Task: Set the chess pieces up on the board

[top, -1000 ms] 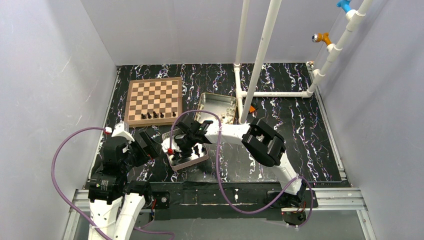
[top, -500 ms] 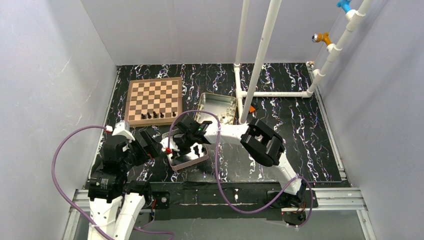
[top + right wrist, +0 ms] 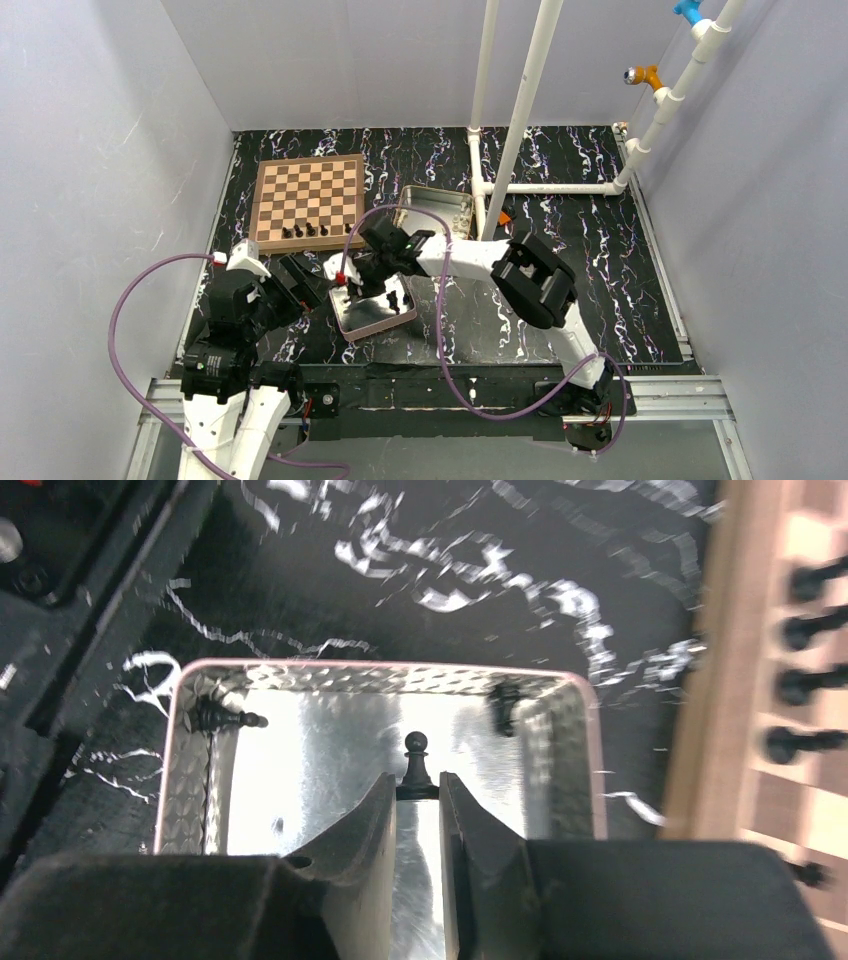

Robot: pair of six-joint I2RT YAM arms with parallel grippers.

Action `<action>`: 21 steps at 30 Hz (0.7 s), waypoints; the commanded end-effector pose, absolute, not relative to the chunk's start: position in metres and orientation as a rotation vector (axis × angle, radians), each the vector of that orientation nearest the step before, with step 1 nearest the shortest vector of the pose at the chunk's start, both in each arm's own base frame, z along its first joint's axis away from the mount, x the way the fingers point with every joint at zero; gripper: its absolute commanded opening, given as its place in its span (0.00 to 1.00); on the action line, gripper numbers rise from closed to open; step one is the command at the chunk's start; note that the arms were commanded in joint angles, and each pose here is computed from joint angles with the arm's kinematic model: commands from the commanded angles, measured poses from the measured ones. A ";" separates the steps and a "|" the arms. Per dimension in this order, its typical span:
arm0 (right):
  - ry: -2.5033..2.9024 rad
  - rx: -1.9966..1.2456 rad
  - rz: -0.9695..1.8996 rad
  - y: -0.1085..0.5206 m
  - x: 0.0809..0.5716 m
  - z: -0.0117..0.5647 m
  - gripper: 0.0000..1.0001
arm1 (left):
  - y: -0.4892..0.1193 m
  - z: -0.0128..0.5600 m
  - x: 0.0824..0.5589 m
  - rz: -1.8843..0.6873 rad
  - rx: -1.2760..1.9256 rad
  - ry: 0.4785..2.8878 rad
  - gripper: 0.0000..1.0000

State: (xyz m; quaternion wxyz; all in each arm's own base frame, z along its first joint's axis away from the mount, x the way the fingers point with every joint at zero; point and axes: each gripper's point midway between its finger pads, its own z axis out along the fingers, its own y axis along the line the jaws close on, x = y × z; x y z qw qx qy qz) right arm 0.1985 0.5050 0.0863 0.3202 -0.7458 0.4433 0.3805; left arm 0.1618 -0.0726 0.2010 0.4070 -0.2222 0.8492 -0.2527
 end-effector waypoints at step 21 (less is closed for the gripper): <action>1.144 -1.320 1.346 0.459 0.214 0.284 0.09 | -0.127 0.267 0.243 -1.256 -0.733 1.781 0.77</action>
